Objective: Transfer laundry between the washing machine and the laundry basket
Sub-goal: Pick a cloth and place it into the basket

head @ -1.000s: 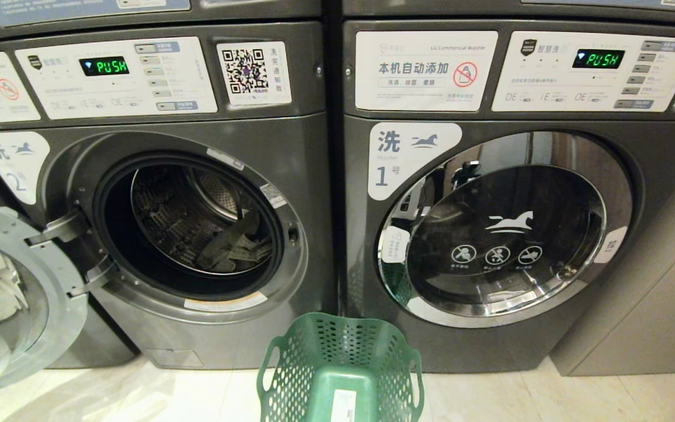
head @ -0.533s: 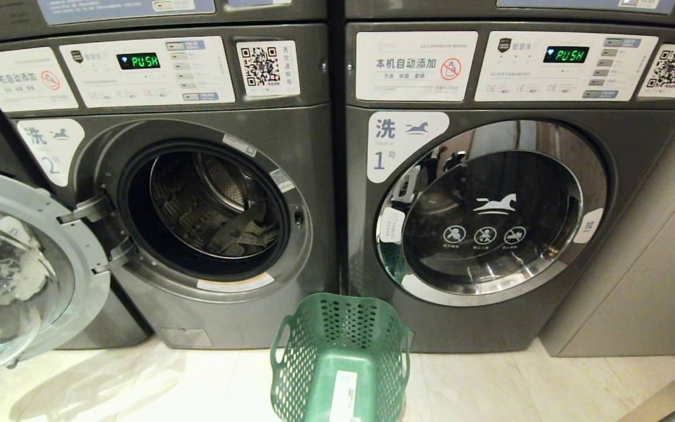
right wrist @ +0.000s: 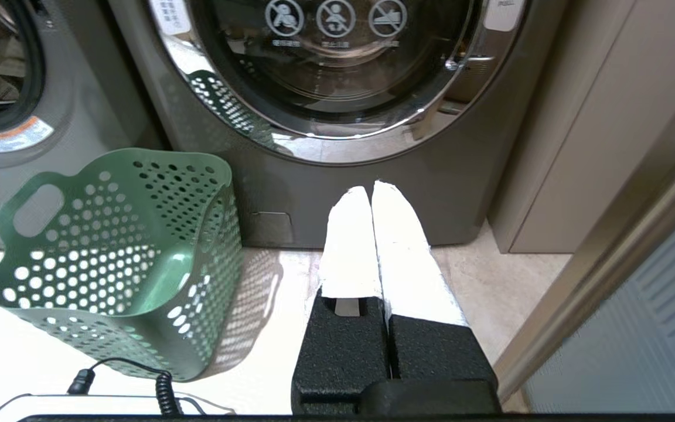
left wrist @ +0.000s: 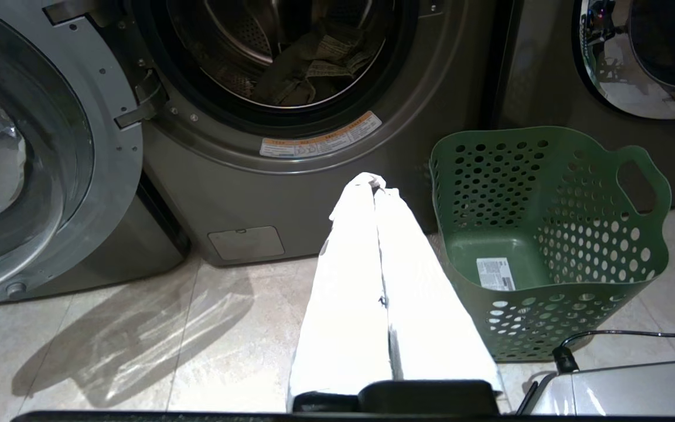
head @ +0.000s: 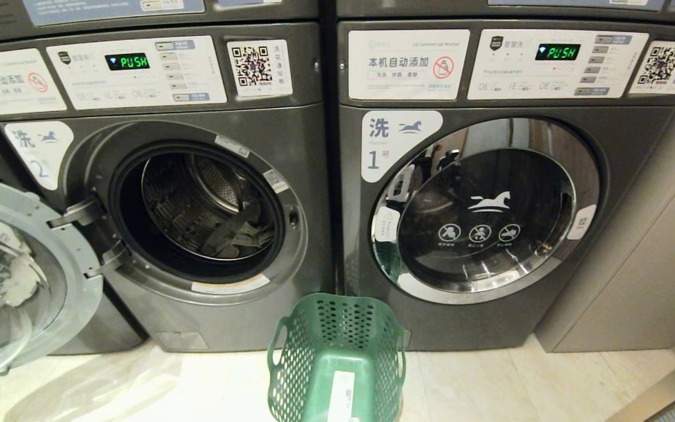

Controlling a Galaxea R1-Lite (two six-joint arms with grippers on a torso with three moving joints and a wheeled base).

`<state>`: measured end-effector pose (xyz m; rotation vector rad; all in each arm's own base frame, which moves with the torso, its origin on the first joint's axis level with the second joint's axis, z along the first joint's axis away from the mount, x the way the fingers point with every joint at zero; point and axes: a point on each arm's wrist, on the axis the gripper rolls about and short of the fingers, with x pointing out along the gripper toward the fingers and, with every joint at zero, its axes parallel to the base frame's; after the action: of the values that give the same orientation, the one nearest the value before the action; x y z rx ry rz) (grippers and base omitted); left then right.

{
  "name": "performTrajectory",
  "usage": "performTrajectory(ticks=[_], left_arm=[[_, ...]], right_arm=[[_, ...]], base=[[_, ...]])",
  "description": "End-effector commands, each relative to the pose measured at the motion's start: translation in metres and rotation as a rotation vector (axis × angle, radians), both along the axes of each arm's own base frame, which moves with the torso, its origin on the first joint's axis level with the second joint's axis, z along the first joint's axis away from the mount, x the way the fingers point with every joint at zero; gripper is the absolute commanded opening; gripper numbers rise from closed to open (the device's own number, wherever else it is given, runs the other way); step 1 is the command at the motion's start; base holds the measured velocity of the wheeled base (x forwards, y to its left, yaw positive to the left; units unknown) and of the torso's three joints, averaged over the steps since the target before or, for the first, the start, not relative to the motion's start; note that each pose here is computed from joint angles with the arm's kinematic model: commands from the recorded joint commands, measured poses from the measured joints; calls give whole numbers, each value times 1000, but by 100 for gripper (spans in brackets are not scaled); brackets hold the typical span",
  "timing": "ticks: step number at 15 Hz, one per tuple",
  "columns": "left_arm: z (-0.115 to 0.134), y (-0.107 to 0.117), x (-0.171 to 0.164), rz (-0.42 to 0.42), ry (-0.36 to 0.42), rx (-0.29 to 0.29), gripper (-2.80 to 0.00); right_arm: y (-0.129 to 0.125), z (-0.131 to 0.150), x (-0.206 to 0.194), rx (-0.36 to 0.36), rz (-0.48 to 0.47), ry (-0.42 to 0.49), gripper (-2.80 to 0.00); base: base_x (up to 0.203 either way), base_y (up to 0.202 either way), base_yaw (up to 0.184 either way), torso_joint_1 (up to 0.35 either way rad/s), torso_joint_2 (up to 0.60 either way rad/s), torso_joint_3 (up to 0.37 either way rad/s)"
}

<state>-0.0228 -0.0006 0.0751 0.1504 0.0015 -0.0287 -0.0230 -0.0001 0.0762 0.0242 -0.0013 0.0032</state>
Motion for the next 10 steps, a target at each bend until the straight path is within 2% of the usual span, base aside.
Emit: performTrajectory(ticks=[1,10], left_arm=[[0,0,0,-1,1,3,-280],[0,0,0,-1,1,3,-280]], right_arm=[[0,0,0,0,1,1,-280],[0,0,0,0,0,0,-280]], base=[[-1,107,-6,0,-2,2],[0,193,-2,2,3,2]])
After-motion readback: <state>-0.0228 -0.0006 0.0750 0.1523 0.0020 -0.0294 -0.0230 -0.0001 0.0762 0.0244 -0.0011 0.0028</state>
